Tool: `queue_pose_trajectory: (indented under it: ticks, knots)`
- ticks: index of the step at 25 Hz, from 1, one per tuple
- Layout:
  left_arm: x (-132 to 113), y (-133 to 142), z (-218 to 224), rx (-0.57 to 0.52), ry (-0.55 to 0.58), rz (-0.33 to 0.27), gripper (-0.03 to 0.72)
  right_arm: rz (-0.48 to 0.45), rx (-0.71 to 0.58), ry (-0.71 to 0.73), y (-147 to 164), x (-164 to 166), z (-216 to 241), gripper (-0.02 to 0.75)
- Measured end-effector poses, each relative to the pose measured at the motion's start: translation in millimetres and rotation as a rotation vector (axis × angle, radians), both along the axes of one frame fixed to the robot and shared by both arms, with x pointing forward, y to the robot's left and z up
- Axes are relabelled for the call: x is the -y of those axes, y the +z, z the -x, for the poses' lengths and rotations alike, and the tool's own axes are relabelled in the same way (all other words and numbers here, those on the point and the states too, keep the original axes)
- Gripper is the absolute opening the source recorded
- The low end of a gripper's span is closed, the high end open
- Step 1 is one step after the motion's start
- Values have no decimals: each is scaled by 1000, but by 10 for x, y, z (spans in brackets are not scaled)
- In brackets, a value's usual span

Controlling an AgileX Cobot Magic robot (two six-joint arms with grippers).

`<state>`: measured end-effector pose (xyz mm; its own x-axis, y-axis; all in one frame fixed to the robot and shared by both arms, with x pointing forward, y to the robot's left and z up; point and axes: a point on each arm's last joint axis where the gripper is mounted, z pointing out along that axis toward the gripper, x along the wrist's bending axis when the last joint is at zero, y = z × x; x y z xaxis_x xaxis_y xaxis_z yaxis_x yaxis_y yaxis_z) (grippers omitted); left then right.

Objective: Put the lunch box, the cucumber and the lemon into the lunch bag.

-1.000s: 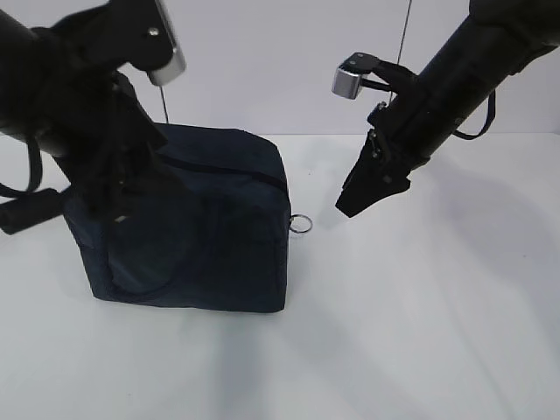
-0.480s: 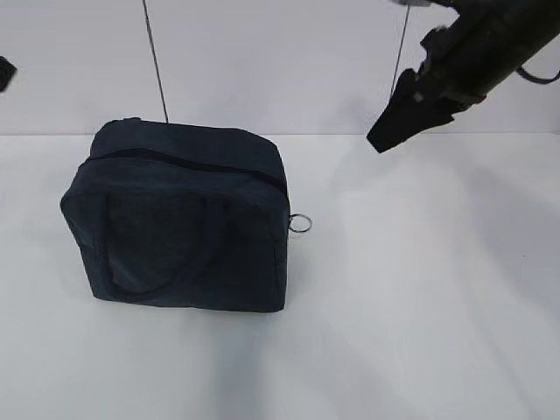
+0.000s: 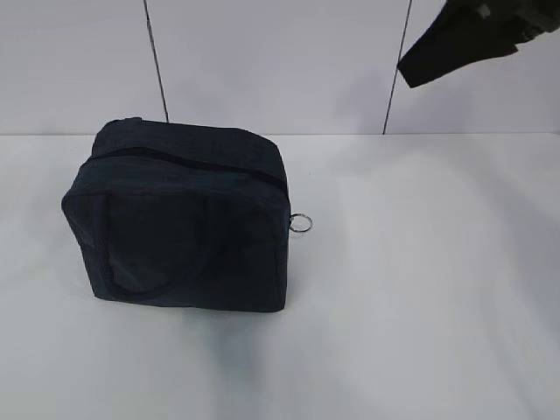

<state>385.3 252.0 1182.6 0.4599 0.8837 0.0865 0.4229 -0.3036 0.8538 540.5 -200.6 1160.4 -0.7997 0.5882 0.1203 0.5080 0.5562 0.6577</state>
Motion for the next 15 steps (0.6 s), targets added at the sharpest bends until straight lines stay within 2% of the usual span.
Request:
queue_pose_trajectory:
  ticks: [7, 12, 15]
  knots:
    - [-115, -169, 522, 39, 36, 80, 394, 0, -14, -11, -60, 92, 547, 377]
    - [-196, -354, 828, 62, 77, 139, 394, 13, 85, -63, -66, 199, 942, 377]
    - [-242, -456, 973, 49, 99, 145, 394, 21, 120, -106, -101, 266, 1172, 377]
